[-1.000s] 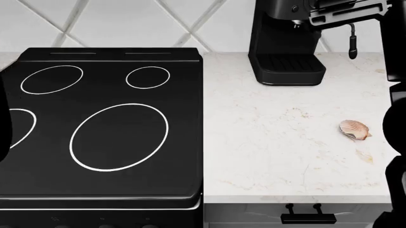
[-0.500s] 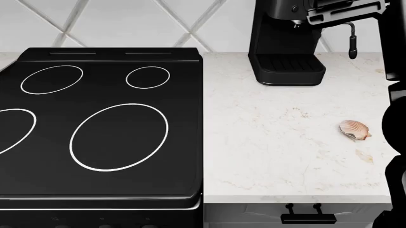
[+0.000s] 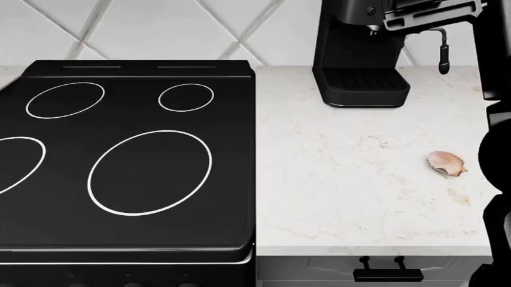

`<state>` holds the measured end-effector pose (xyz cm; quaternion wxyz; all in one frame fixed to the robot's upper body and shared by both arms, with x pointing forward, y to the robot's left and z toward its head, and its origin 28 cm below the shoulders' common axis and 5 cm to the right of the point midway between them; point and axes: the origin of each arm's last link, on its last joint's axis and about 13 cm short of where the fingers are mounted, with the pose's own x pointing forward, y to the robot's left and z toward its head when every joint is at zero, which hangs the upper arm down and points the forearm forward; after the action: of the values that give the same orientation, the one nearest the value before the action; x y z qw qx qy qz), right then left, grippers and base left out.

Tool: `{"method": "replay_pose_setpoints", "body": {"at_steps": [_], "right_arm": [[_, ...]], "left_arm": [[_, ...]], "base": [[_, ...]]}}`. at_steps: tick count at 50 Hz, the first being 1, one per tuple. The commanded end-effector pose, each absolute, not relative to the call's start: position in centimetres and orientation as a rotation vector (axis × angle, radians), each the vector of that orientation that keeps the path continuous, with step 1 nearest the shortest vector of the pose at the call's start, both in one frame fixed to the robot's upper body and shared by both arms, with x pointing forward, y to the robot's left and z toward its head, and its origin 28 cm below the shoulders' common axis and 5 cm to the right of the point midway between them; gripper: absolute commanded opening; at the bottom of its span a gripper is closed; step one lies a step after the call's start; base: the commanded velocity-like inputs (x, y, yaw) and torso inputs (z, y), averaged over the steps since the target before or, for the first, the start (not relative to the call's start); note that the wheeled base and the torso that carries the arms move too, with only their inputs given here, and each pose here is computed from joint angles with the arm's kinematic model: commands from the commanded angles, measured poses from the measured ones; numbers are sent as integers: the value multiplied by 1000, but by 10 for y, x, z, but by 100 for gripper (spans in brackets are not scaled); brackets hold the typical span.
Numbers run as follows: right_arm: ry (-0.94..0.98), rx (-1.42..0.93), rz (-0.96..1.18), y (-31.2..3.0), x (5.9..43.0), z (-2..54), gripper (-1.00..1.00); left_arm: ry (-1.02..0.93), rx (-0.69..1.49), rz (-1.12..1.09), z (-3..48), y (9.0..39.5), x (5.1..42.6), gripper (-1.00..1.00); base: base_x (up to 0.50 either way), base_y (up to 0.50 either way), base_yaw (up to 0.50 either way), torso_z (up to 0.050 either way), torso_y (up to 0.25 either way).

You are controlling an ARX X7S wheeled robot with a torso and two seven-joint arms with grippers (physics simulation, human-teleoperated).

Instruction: Open the microwave door

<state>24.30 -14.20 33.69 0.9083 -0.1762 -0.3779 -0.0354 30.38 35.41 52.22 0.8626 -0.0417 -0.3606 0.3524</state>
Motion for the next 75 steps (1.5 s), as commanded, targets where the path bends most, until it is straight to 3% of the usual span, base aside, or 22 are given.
{"method": "replay_pose_setpoints", "body": {"at_steps": [1, 42, 60, 75], "right_arm": [[-778, -364, -68, -141, 245, 336, 100], [-787, -375, -65, -139, 243, 341, 100], [-783, -383, -66, -137, 246, 341, 100], [-789, -387, -55, -134, 246, 345, 100]], "left_arm": [[-745, -73, 804, 520, 372, 298, 100], [-509, 133, 1175, 486, 467, 288, 100], [-410, 234, 1349, 470, 507, 255, 100], [-429, 257, 1465, 486, 525, 217, 100]], "base": [[0, 0, 0, 0, 0], [0, 0, 0, 0, 0], [0, 0, 0, 0, 0], [0, 0, 0, 0, 0]]}}
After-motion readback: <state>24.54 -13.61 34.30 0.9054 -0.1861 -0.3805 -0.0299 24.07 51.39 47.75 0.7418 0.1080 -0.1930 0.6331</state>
